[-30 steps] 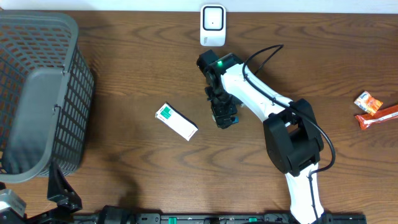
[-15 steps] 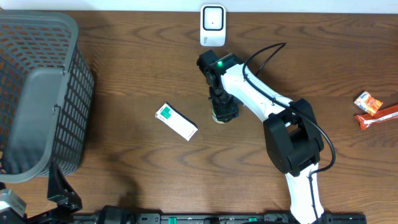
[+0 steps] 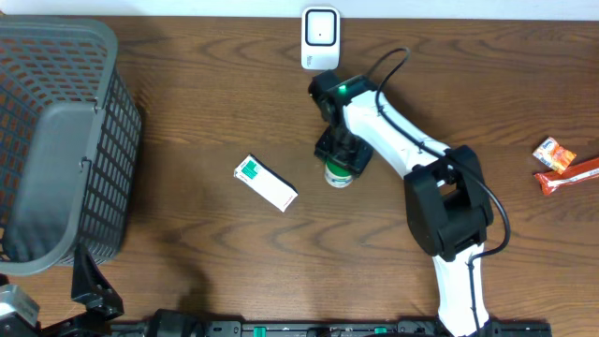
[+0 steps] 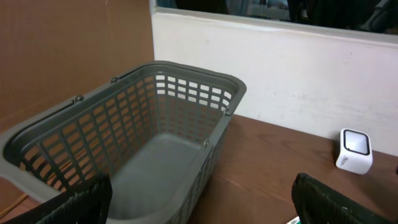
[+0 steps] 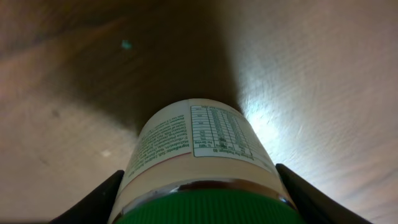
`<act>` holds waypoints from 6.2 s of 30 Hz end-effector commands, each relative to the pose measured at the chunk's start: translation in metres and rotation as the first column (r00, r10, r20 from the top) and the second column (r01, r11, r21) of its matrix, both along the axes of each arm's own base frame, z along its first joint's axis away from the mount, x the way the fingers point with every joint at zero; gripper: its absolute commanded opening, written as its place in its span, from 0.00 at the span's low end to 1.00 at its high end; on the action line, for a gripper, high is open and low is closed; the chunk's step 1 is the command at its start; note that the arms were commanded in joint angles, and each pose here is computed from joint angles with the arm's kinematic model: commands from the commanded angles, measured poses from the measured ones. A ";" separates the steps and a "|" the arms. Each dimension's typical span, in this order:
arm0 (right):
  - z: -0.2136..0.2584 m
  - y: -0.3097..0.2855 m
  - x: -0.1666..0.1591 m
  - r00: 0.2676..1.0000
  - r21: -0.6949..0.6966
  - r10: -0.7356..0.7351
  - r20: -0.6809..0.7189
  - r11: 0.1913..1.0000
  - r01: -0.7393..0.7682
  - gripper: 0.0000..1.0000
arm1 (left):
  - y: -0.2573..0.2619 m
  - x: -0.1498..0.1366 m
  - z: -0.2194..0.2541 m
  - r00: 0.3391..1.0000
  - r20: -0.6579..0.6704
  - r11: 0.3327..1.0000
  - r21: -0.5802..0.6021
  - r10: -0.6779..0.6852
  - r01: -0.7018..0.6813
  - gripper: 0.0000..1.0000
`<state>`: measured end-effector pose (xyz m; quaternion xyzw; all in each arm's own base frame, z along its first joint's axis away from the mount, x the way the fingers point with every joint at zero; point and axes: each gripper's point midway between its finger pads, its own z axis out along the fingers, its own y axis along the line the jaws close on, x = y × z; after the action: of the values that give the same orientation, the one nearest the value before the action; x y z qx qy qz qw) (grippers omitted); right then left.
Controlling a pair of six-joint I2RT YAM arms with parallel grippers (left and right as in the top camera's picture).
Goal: Scan the item barcode
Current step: 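Lift the container and turn its label toward the scanner, then hold the container label in front of the scanner, then carry the container to the right edge and set it down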
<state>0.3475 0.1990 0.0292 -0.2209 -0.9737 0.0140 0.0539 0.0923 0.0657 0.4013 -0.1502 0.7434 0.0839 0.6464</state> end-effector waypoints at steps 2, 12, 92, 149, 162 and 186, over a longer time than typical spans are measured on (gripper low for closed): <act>0.010 -0.008 0.011 0.830 0.074 0.557 0.038 0.827 -0.558 0.58 | 0.001 0.000 0.000 1.000 0.003 1.000 -0.007 0.011 -0.011 0.93; 0.010 -0.025 0.039 0.556 -0.094 0.830 0.047 0.557 -0.825 0.68 | 0.001 0.000 0.000 1.000 0.004 1.000 -0.007 0.011 -0.011 0.93; 0.116 0.046 -0.047 0.894 0.582 0.436 -0.101 0.754 -0.303 0.58 | 0.001 0.000 0.000 1.000 0.003 1.000 -0.007 0.011 -0.011 0.93; 0.179 0.006 0.268 0.343 -0.329 0.407 0.846 0.906 -0.265 0.50 | 0.001 0.000 0.000 1.000 0.004 1.000 -0.007 0.011 -0.011 0.92; 0.114 -0.185 0.175 0.838 -0.227 0.301 0.455 0.949 -0.217 0.52 | 0.001 0.000 0.000 1.000 0.003 1.000 -0.007 0.011 -0.011 0.92; -0.035 -0.435 0.082 0.967 -0.133 -0.218 0.129 0.963 0.234 0.56 | 0.001 0.000 0.000 1.000 0.003 1.000 -0.007 0.011 -0.011 0.92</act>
<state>0.4556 -0.1986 0.0124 -0.3049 -0.9507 0.0323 -0.0469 0.0924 0.0657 0.4012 -0.1502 0.7435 0.0839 0.6463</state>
